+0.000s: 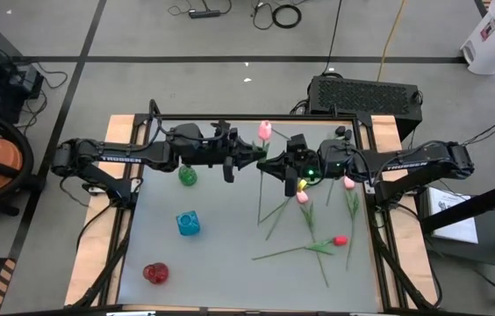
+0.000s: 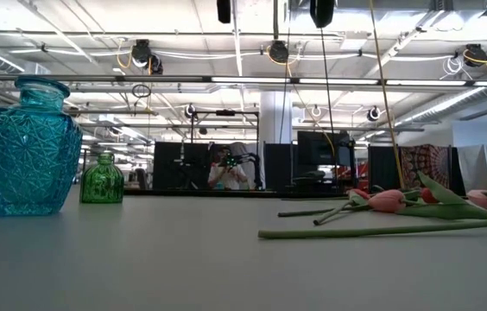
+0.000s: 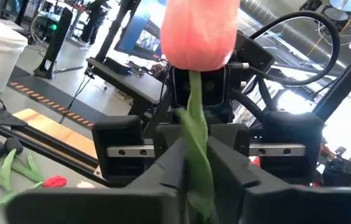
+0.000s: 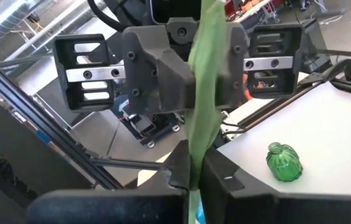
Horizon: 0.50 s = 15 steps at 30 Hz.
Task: Sort flowers into vase by color
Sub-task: Put the center pink flower into the green vase
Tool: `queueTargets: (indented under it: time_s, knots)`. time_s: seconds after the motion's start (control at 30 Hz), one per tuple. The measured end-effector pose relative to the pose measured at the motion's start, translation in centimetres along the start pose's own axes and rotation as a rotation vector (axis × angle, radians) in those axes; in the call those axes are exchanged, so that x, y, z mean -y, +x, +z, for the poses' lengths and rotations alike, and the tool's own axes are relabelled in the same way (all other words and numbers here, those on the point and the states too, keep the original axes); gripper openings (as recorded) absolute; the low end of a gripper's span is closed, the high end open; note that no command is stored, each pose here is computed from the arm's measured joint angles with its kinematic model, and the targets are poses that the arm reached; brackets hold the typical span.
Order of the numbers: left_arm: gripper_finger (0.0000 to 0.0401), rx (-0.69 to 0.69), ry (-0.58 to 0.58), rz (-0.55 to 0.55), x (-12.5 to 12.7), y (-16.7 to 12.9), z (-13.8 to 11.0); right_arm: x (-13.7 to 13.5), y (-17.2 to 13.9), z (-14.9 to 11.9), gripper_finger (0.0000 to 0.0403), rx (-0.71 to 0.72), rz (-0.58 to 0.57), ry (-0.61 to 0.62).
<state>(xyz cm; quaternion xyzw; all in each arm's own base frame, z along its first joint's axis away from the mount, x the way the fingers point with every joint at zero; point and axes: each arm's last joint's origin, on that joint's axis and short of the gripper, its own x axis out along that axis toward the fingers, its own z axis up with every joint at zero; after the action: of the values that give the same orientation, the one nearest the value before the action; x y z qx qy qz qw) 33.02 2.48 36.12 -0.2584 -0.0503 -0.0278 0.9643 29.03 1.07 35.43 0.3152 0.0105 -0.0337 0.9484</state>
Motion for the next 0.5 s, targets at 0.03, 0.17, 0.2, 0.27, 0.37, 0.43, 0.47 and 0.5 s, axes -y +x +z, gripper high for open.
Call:
queueTargets:
  time_s: [0.03,0.17,0.2,0.27,0.37,0.43,0.47,0.5]
  knots:
    - [0.0038,-0.002,0.001,-0.003,0.01,0.00,-0.01,0.01,0.00,0.00,0.0009,0.000,-0.001,0.000]
    - [0.0008,-0.005,0.044,-0.011,0.03,0.00,-0.01,0.03,0.00,0.00,0.0014,0.002,-0.005,-0.003]
    - [0.0009,-0.005,0.047,-0.011,0.03,0.00,-0.01,0.03,0.00,0.00,0.0018,0.004,-0.009,-0.003]
    - [0.0009,-0.005,0.047,-0.010,0.03,0.00,-0.01,0.09,0.00,0.01,0.0033,0.012,-0.025,-0.003]
    - [0.0006,-0.009,0.052,-0.008,0.01,0.00,-0.05,0.10,0.00,0.01,0.0061,0.015,-0.029,-0.003]
    - [0.0005,-0.009,0.053,-0.008,0.01,0.00,-0.05,0.11,0.00,0.02,0.0080,0.015,-0.029,-0.003]
    - [0.0005,-0.009,0.055,-0.008,0.01,0.00,-0.05,0.11,0.00,0.02,0.0089,0.015,-0.029,-0.003]
    - [0.0005,-0.009,0.067,-0.008,0.01,0.00,-0.05,0.11,0.00,0.02,0.0097,0.015,-0.029,-0.003]
